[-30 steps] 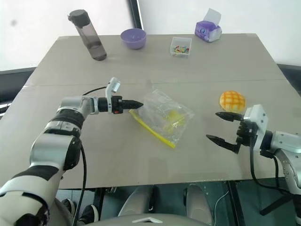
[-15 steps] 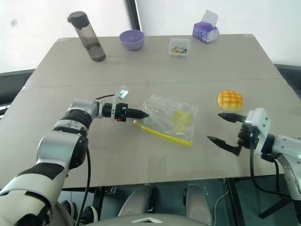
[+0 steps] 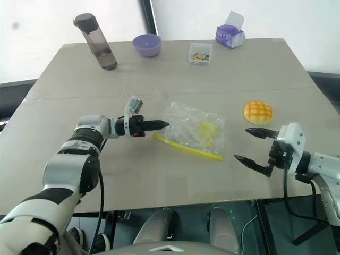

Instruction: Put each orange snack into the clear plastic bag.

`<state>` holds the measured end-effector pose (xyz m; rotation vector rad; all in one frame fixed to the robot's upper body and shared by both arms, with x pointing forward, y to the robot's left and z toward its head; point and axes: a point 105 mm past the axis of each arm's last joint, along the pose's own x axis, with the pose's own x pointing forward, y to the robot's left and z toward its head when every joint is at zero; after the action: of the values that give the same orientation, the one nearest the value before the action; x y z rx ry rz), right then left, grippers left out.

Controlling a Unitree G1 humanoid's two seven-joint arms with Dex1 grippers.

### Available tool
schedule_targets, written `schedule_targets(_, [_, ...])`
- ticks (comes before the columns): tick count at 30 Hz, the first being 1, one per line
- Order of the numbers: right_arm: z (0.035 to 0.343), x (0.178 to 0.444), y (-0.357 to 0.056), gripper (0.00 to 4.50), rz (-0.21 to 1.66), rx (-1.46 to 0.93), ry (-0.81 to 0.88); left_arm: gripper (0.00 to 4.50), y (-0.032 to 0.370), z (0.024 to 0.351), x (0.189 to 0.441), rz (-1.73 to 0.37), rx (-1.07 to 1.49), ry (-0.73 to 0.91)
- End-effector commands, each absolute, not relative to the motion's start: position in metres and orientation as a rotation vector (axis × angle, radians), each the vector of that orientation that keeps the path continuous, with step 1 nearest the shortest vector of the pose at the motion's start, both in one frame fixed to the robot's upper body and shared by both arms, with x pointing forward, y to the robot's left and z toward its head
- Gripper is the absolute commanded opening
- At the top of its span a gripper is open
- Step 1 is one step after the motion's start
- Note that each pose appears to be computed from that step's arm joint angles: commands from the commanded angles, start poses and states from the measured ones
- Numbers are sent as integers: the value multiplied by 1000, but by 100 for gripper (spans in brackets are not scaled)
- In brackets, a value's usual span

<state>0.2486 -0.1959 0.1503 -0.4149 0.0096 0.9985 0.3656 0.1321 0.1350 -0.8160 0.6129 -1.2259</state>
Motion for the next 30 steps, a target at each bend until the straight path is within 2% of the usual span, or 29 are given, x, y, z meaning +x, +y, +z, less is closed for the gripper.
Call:
schedule_targets(1, [154, 245, -180, 450, 1028, -496, -24, 10, 129, 150, 359, -1214, -936, 545])
schedule_targets(5, [144, 246, -164, 450, 1018, -521, -23, 10, 122, 145, 338, -1159, -1030, 523])
schedule_targets(11, [134, 261, -135, 450, 994, -568, -63, 10, 104, 143, 310, -1062, -1152, 458])
schedule_targets(15, [123, 270, -123, 450, 1006, -619, -60, 10, 105, 146, 312, -955, -1246, 356])
schedule_targets(18, [109, 289, -124, 450, 950, -718, -36, 10, 114, 147, 307, -866, -1287, 281])
schedule_targets(24, [102, 305, -131, 450, 883, -762, -40, 10, 112, 133, 292, -816, -1287, 322])
schedule_targets(27, [105, 308, -128, 376, 873, -736, -66, 0, 113, 133, 291, -810, -1285, 328])
schedule_targets(30, [106, 308, -123, 247, 879, -715, -81, 0, 114, 131, 290, -801, -1282, 342])
